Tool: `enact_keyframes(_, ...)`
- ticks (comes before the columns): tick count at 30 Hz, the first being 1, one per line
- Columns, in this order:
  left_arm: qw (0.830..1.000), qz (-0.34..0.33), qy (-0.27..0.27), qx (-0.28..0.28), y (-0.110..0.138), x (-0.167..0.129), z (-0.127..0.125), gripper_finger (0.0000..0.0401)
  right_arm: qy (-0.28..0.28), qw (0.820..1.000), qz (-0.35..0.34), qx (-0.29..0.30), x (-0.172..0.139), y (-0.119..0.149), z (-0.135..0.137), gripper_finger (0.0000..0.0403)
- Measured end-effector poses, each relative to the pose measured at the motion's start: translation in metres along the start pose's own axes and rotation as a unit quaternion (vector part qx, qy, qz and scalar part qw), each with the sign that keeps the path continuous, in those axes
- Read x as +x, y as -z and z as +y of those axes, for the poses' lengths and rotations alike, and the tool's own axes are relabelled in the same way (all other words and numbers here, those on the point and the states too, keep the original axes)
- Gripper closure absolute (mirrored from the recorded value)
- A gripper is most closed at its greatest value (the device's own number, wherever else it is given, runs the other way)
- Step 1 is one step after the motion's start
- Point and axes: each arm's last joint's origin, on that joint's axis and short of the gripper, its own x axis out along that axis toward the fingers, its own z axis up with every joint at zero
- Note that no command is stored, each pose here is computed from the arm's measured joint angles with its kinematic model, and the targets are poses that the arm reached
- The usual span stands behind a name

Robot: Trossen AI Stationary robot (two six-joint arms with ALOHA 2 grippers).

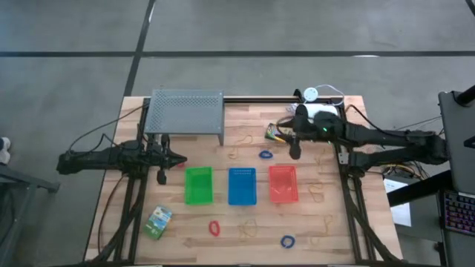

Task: Pick & Place Office Desk Supplies
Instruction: Put the yellow rubber band into the orange bin

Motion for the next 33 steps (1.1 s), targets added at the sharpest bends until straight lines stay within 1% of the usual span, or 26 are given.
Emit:
enact_keyframes(5, 1.0, 0.0, 0.0, 0.0, 0.0, 0.0, 0.0, 0.0373, -0.044, 0.998, 0.046, -0.029, 0.032, 0.006, -0.023, 0.022)
enact_keyframes(9, 1.0, 0.0, 0.0, 0.0, 0.0, 0.0, 0.0, 0.0373, -0.039, 0.993, 0.087, -0.073, 0.06, 0.014, -0.039, 0.022)
enact_keyframes(12, 1.0, 0.0, 0.0, 0.0, 0.0, 0.0, 0.0, 0.0373, -0.042, 0.989, 0.116, -0.086, 0.082, 0.019, -0.047, 0.022)
enact_keyframes(16, 1.0, 0.0, 0.0, 0.0, 0.0, 0.0, 0.0, 0.0373, -0.079, 0.981, 0.139, -0.107, 0.105, 0.023, -0.052, 0.022)
enact_keyframes(20, 1.0, 0.0, 0.0, 0.0, 0.0, 0.0, 0.0, 0.0373, -0.094, 0.977, 0.149, -0.123, 0.121, 0.021, -0.056, 0.022)
enact_keyframes(25, 1.0, 0.0, 0.0, 0.0, 0.0, 0.0, 0.0, 0.0373, -0.115, 0.973, 0.164, -0.116, 0.138, 0.02, -0.058, 0.022)
enact_keyframes(31, 1.0, 0.0, 0.0, 0.0, 0.0, 0.0, 0.0, 0.0373, -0.138, 0.964, 0.196, -0.118, 0.156, 0.03, -0.06, 0.022)
enact_keyframes(33, 1.0, 0.0, 0.0, 0.0, 0.0, 0.0, 0.0, 0.0373, -0.143, 0.96, 0.202, -0.128, 0.162, 0.033, -0.06, 0.022)
